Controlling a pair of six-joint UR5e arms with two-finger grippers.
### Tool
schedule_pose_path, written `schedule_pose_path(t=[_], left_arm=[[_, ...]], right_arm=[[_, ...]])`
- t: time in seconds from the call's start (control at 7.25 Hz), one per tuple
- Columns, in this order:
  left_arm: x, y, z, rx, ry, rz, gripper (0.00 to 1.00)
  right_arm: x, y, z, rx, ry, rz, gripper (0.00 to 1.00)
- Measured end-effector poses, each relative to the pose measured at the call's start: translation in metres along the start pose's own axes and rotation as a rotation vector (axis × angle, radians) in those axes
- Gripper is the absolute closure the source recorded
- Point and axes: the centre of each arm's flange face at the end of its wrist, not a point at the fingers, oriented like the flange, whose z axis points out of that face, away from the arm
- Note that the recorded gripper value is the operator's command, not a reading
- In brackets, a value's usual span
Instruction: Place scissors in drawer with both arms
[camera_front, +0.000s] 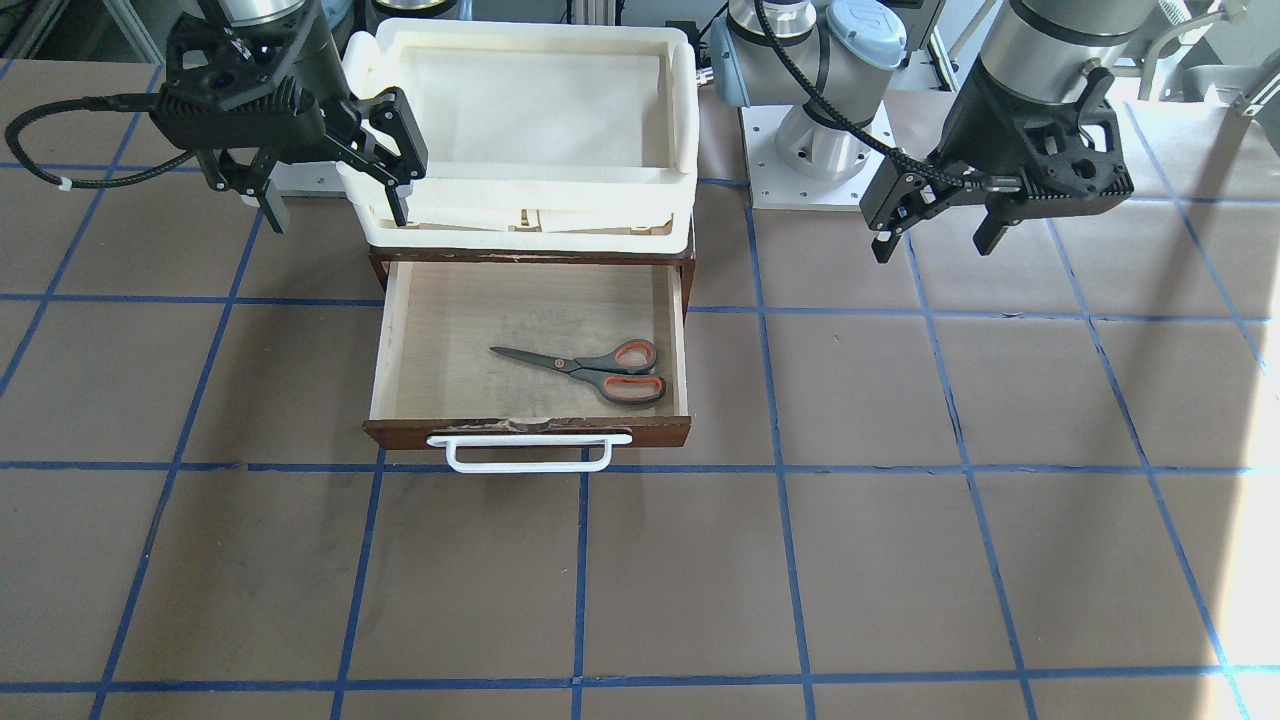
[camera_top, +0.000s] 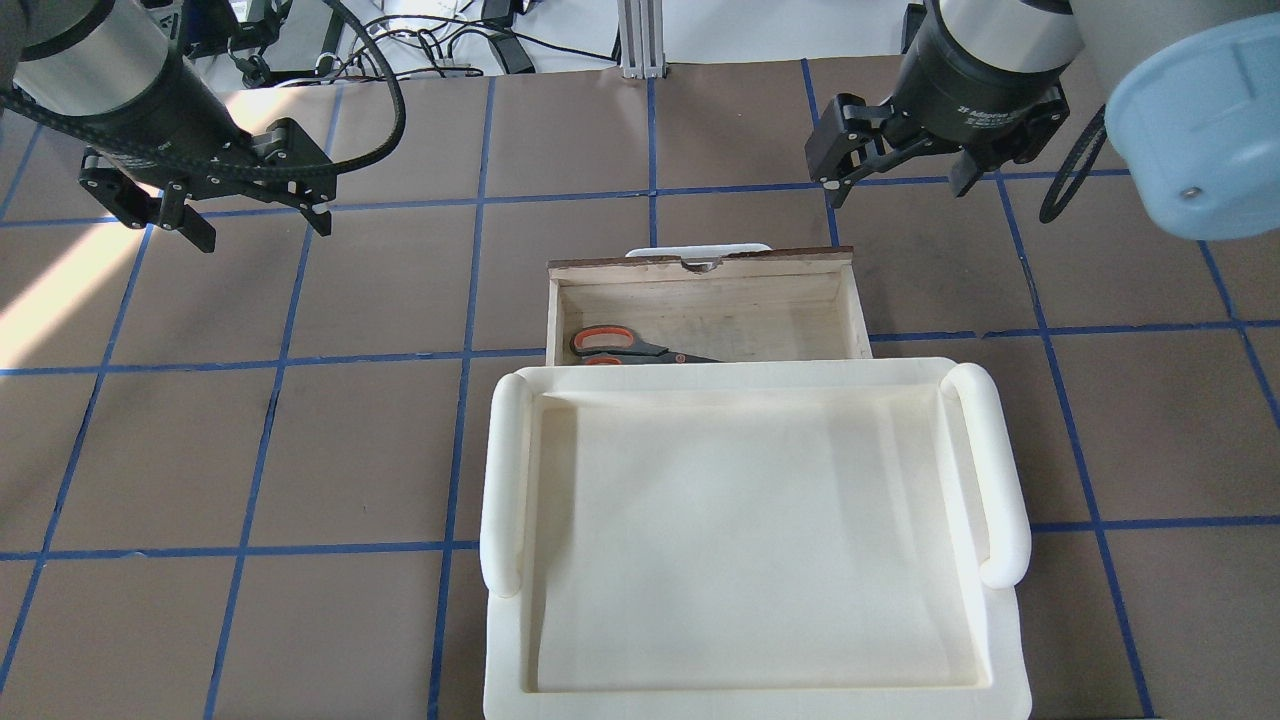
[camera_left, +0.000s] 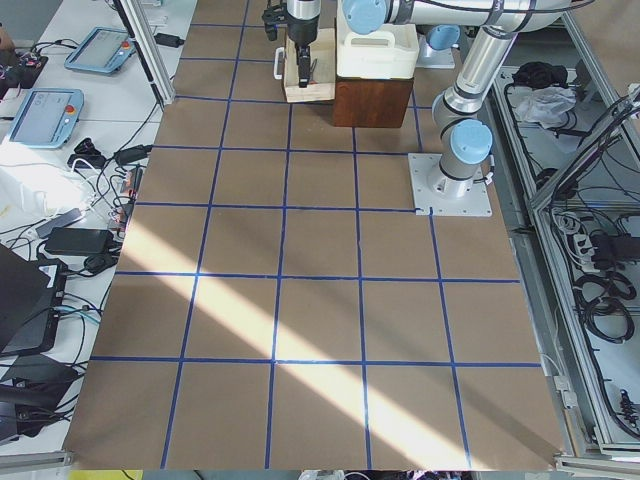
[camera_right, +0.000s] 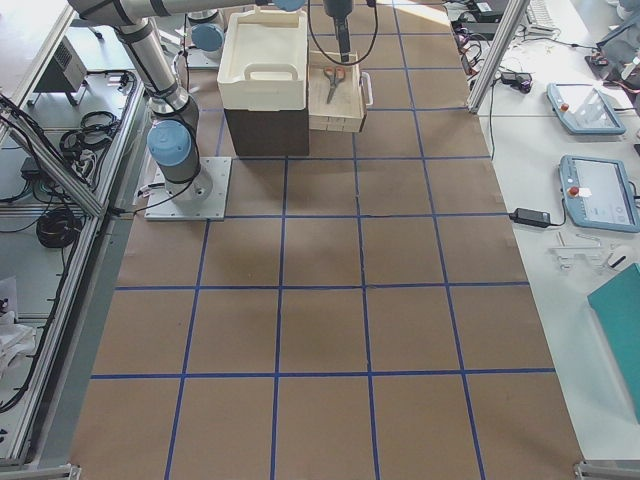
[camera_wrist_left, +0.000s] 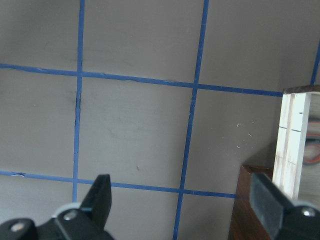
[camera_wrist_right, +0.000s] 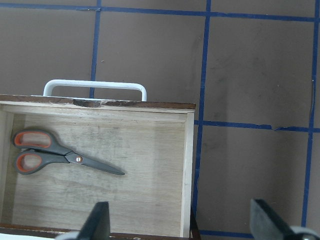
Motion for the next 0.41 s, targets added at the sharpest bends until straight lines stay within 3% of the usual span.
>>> schedule_pose_path(t=[0.41], left_arm=[[-0.0002,0.0030,0.0039,-0.009,-0.001,0.000,0.00]], right_arm=[[0.0000,0.0002,0.0001,-0.002,0.000,-0.001,0.00]])
